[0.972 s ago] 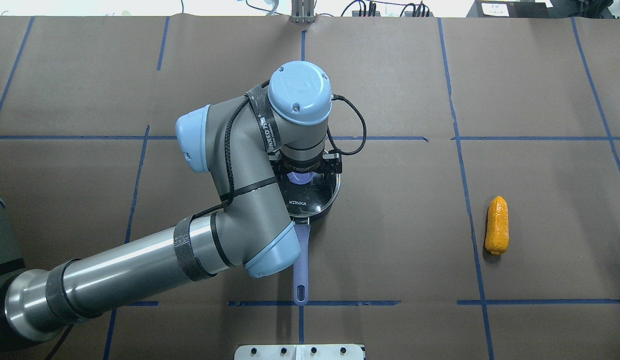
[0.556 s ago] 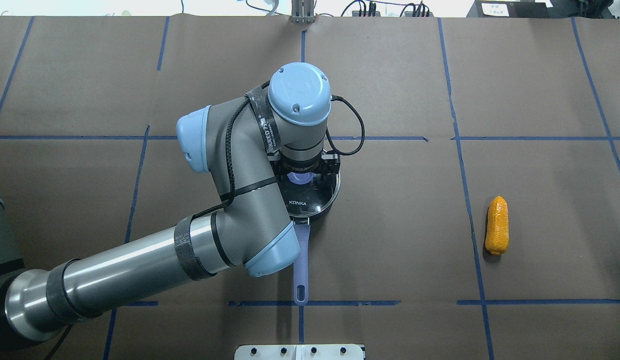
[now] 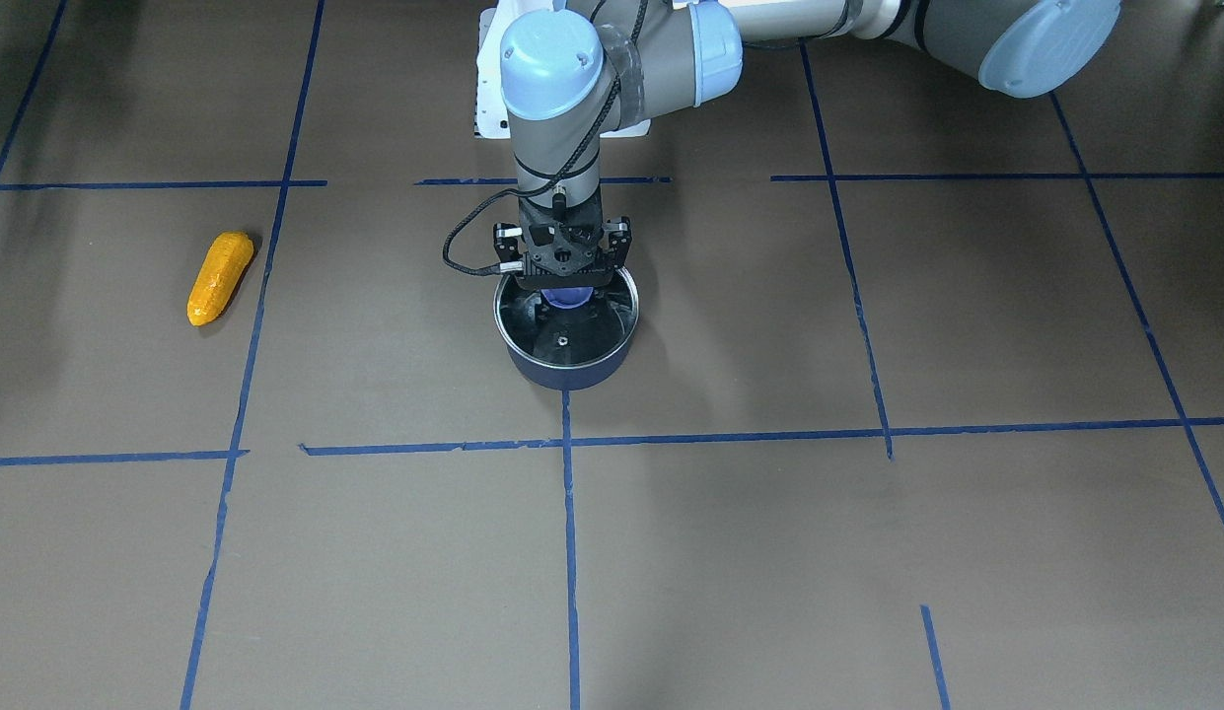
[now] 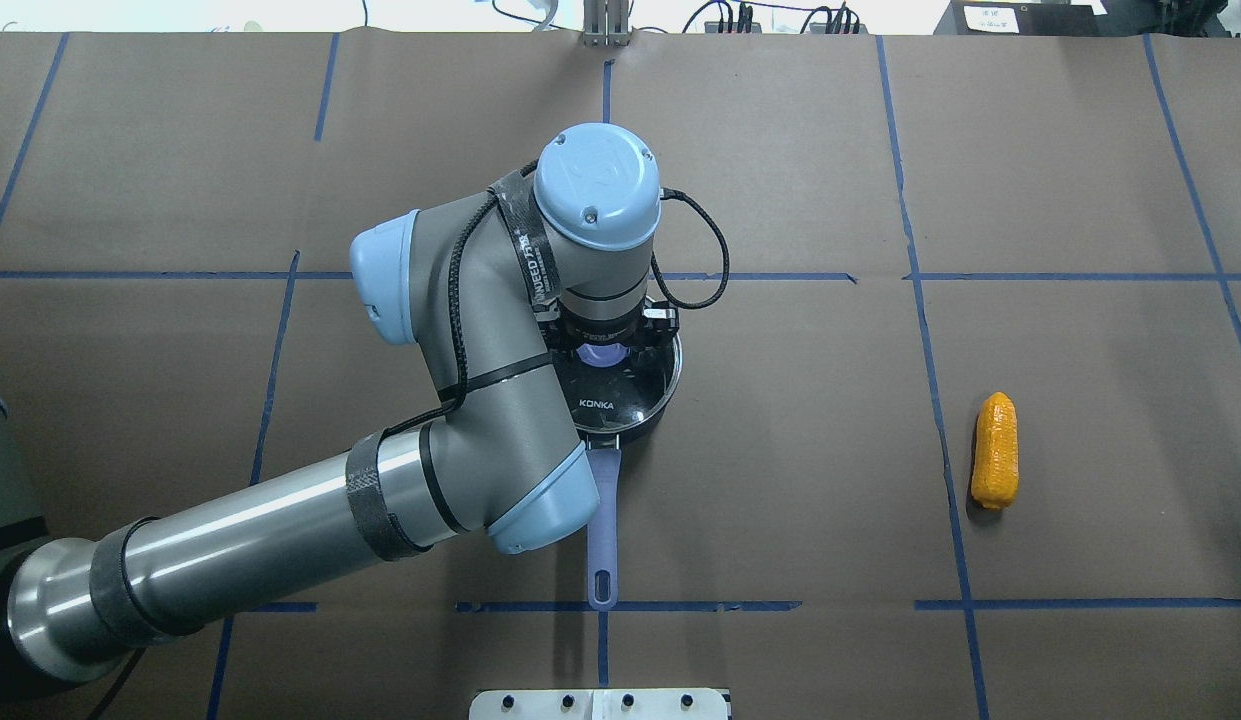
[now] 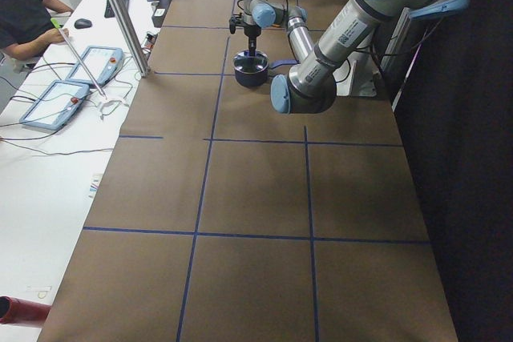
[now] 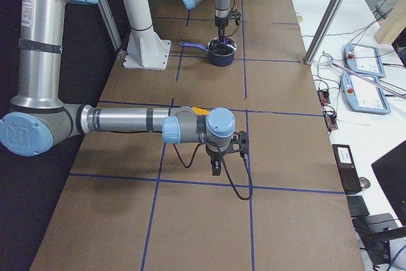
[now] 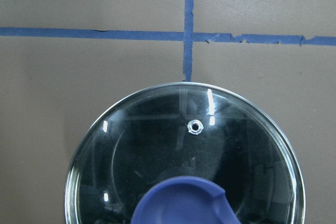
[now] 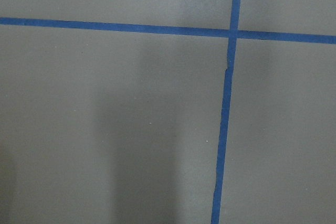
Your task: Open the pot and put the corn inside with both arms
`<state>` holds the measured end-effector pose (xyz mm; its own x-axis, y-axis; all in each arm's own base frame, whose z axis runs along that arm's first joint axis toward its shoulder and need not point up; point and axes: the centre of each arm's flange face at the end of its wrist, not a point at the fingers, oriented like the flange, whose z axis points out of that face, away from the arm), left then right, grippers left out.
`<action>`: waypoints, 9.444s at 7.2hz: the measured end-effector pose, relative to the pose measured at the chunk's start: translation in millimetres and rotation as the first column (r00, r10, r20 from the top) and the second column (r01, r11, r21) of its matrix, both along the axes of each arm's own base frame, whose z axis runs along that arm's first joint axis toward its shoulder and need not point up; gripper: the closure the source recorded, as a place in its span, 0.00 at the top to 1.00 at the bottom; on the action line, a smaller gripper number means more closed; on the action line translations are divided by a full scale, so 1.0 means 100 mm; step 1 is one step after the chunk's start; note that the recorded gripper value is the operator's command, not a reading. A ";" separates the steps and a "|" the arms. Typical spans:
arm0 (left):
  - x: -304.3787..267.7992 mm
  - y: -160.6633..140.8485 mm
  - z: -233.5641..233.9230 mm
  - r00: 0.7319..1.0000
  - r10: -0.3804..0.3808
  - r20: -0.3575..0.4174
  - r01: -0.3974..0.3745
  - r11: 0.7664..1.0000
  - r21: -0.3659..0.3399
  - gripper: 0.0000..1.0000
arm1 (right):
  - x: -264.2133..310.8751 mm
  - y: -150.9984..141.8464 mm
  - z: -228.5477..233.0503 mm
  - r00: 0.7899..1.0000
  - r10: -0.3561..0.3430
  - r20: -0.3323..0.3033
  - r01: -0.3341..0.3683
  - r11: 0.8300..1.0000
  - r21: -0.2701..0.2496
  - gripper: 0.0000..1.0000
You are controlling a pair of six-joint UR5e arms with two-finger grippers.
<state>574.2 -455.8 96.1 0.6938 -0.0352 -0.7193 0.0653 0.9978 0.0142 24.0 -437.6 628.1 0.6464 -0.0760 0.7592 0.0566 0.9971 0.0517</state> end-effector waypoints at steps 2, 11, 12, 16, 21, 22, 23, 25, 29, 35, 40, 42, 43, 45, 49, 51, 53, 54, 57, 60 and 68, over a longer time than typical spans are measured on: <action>-0.47 -0.08 -0.20 0.999 -0.039 -0.033 0.040 0.999 0.019 0.00 | -0.01 0.00 -0.01 1.000 -0.001 0.003 0.001 1.000 -0.002 1.00; -1.71 0.12 2.28 0.993 0.085 0.077 -0.086 0.996 0.014 0.23 | -0.30 -0.02 -0.04 0.998 -0.064 0.018 0.064 0.998 0.000 1.00; -1.66 0.10 2.37 0.993 0.091 0.076 -0.092 0.996 0.008 0.46 | -0.34 -0.02 -0.05 0.997 -0.072 0.019 0.072 0.997 0.001 1.00; -1.61 0.08 2.48 0.993 0.097 0.067 -0.098 0.995 0.012 0.70 | -0.79 -0.15 -0.22 0.996 -0.086 0.019 0.086 0.996 -0.015 1.00; -1.68 0.09 2.57 0.993 0.091 0.076 -0.092 0.996 0.004 1.00 | -1.59 -0.14 -0.59 0.997 0.015 0.072 -0.011 0.998 -0.056 1.00; -1.75 0.08 2.63 0.993 0.087 0.082 -0.087 0.996 -0.002 1.00 | -1.71 -0.12 -0.66 0.996 0.034 0.084 -0.029 0.997 -0.066 1.00; -1.89 0.04 2.72 0.993 0.077 0.086 -0.076 0.997 -0.015 1.00 | -1.88 -0.09 -0.74 0.994 0.062 0.092 -0.054 0.995 -0.086 1.00; -2.49 -0.12 2.94 0.994 0.065 0.087 -0.064 0.998 -0.008 1.00 | -2.52 0.10 -0.91 0.983 0.167 0.074 -0.157 0.979 -0.130 0.99; -3.37 -0.23 3.22 0.993 0.103 0.063 -0.106 0.994 0.036 1.00 | -3.14 0.54 -0.99 0.963 0.267 0.026 -0.257 0.947 -0.194 0.99; -3.41 -0.24 3.21 0.993 0.102 0.061 -0.104 0.994 0.036 1.00 | -3.35 0.76 -1.16 0.963 0.269 0.033 -0.258 0.946 -0.195 0.00; -3.56 -0.17 3.26 0.994 0.087 0.060 -0.089 0.996 0.030 1.00 | -3.56 0.67 -2.35 0.922 0.324 0.211 -0.275 0.933 -0.232 0.00; -3.61 -0.12 3.27 0.995 0.084 0.059 -0.086 0.996 0.029 1.00 | -4.28 0.38 -3.69 0.889 0.381 0.255 -0.290 0.898 -0.332 0.00; -3.61 -0.12 3.27 0.995 0.085 0.059 -0.086 0.996 0.030 1.00 | -4.67 0.32 -4.16 0.884 0.402 0.237 -0.305 0.883 -0.358 0.00; -3.61 -0.12 3.26 0.995 0.086 0.058 -0.087 0.996 0.032 1.00 | -5.17 0.27 -4.52 0.876 0.434 0.211 -0.340 0.866 -0.368 0.01; -3.60 -0.12 3.22 0.995 0.085 0.054 -0.087 0.996 0.038 1.00 | -5.58 0.06 -4.53 0.875 0.457 0.158 -0.381 0.853 -0.357 1.00; -3.60 -0.12 3.21 0.995 0.084 0.053 -0.087 0.996 0.038 1.00 | -5.62 0.06 -4.54 0.878 0.453 0.156 -0.379 0.855 -0.353 1.00; -3.61 -0.11 3.24 0.994 0.095 0.057 -0.098 0.994 0.046 1.00 | -5.37 -0.04 -4.50 0.892 0.419 0.171 -0.341 0.871 -0.353 1.00; -3.66 -0.12 3.25 0.991 0.117 0.063 -0.121 0.990 0.072 1.00 | -4.92 -0.28 -4.27 0.911 0.374 0.171 -0.295 0.884 -0.362 1.00; -4.18 -0.25 3.51 0.976 0.201 0.079 -0.211 0.964 0.160 1.00 | -2.92 -0.89 -2.79 0.960 0.232 0.157 -0.189 0.950 -0.247 1.00; -5.28 -0.65 4.36 0.965 0.251 0.076 -0.261 0.943 0.207 1.00 | -1.17 -0.73 -1.01 0.994 0.088 0.069 -0.086 0.996 -0.032 1.00; -6.16 -0.62 4.93 0.972 0.235 0.019 -0.236 0.966 0.108 1.00 | 0.23 -0.16 0.51 0.996 -0.068 -0.055 0.069 0.998 0.015 1.00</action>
<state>-42.3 -518.1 589.5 0.6774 0.2083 -0.7055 -0.1719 0.9773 0.1235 47.3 -453.2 679.5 0.6797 -0.1340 0.7211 0.1278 0.9898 0.0635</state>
